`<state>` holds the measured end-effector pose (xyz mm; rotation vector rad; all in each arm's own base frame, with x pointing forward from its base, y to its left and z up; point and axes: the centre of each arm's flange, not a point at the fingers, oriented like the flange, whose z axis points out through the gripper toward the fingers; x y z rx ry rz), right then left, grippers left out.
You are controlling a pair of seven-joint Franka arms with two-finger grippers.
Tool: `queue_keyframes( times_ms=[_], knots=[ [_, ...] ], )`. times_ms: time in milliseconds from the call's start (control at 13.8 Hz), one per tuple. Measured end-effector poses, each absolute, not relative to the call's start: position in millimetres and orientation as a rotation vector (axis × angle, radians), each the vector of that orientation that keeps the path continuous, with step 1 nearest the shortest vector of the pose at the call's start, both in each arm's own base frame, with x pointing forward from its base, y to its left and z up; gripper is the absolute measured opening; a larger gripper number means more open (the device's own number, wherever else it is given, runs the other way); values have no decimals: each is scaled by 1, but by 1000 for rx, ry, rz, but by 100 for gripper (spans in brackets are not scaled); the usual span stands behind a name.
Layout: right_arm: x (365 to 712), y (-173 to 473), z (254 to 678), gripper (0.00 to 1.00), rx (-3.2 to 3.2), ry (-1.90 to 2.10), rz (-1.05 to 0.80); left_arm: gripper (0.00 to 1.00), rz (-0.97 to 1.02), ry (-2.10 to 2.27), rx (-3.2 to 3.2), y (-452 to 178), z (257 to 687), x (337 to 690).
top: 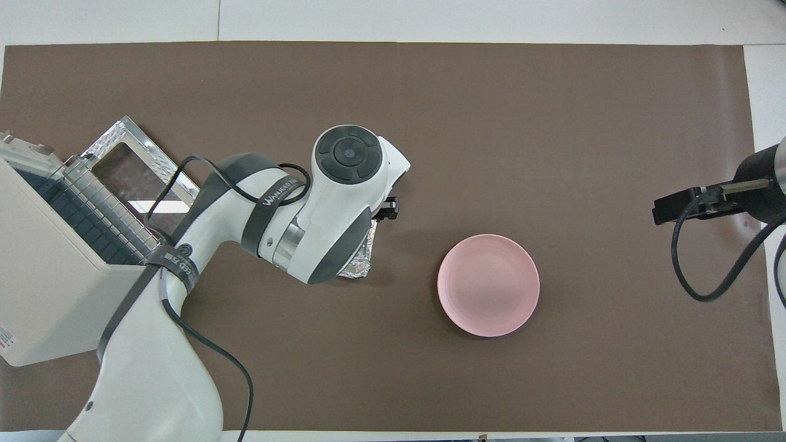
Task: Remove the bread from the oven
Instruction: 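Carry the foil tray with the left gripper and set it on the table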
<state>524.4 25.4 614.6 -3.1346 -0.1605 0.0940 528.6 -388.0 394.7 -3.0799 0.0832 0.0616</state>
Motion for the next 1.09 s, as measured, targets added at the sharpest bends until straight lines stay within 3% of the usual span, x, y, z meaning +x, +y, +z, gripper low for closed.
queue_keyframes(
  times_ms=[73,580,870,1088],
  knots=[
    [524,25,615,100,-3135,-161,94,100,51,33,-3090,-369,413,538],
    [525,20,614,100,-3135,-145,95,100,94,-249,-3100,-196,523,569],
    [520,2,612,100,-3132,-94,156,100,247,-116,-3113,-75,577,546],
    [522,9,611,100,-3138,-37,128,100,290,-68,-3124,-51,608,518]
  ],
)
